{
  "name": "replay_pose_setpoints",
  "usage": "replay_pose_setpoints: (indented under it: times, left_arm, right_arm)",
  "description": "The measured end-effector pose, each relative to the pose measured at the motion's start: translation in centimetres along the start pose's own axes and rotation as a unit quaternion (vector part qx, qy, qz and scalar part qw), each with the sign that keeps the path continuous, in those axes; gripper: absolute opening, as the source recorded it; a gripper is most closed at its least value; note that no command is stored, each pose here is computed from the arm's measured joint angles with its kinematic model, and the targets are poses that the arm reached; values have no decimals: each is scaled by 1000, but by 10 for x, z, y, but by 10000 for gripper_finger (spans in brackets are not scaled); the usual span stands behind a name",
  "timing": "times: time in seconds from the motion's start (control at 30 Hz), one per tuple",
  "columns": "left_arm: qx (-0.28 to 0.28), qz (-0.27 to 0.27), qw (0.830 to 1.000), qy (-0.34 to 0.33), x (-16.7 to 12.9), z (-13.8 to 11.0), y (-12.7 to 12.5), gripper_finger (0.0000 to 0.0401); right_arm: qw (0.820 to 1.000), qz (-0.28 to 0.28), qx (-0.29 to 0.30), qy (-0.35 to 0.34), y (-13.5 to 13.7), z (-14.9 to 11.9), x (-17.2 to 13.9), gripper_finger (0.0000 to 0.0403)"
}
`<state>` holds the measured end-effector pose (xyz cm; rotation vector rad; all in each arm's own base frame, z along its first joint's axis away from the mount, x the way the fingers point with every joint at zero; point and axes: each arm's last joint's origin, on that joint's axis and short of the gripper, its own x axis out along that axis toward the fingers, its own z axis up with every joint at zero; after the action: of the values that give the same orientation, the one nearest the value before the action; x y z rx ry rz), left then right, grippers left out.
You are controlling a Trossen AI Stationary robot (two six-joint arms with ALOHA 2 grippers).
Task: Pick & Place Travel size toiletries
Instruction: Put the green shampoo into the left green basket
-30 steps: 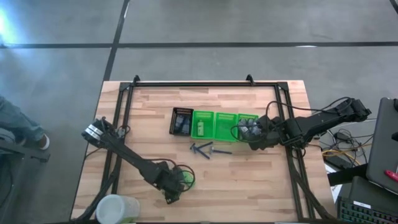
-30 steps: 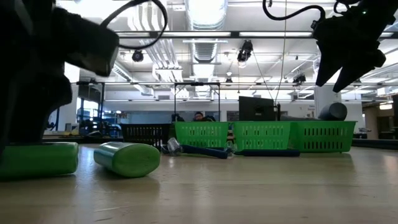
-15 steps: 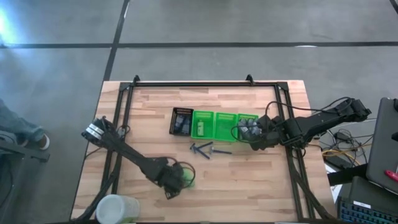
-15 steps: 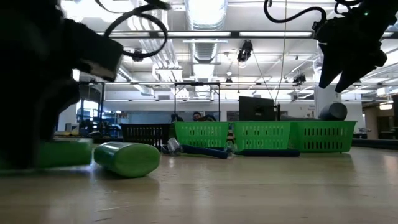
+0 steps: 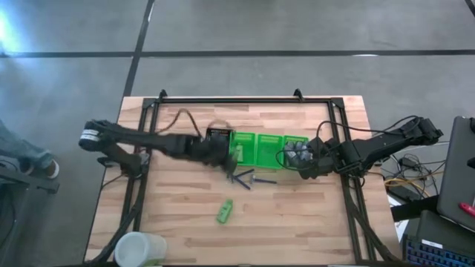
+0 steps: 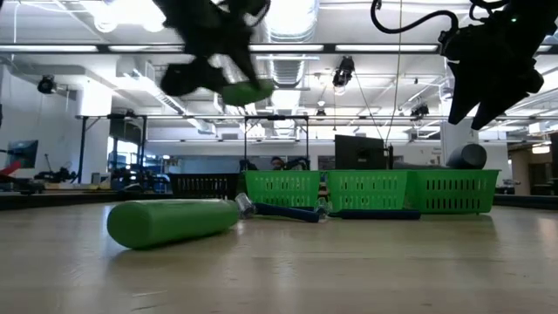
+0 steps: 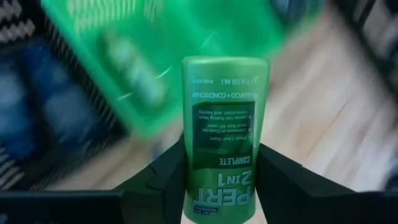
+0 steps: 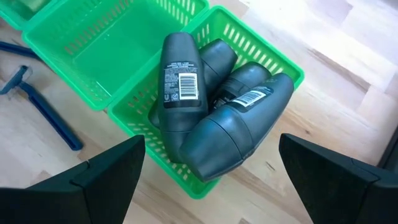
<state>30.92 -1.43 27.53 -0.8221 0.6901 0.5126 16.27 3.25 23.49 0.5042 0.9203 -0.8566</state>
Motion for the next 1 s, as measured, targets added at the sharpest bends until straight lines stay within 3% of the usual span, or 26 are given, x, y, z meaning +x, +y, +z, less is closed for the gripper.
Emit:
replay_pose_setpoints:
  times: [0.1,0.17,0.3,0.43,0.6,0.7,0.8,0.9,1.0]
  left_arm:
    - [-95,-32,993,-57,13,34,10,165]
    - [-130,-16,989,-74,27,45,21,164]
    - [-171,-14,984,-57,58,54,34,175]
    - [-179,-12,983,-28,72,50,34,213]
    - [-143,-19,989,-23,63,50,32,265]
    - [-23,-56,998,-17,36,51,23,280]
    - [63,-80,993,52,5,34,12,282]
    - [68,6,988,138,-8,-3,13,282]
    - [25,65,980,187,-3,-41,8,282]
  right_arm:
    - [1000,-1,12,-1,0,0,0,368]
    - [1000,-1,24,-1,0,0,0,368]
    - [999,-1,33,-1,0,0,0,368]
    - [999,-1,35,-1,0,0,0,368]
    - [999,-1,44,-1,0,0,0,368]
    - [999,-2,38,-1,0,0,0,368]
    - [1000,-2,30,0,-1,0,0,368]
    - [1000,-4,23,2,-1,0,0,368]
    - [1000,-6,22,2,-1,0,0,368]
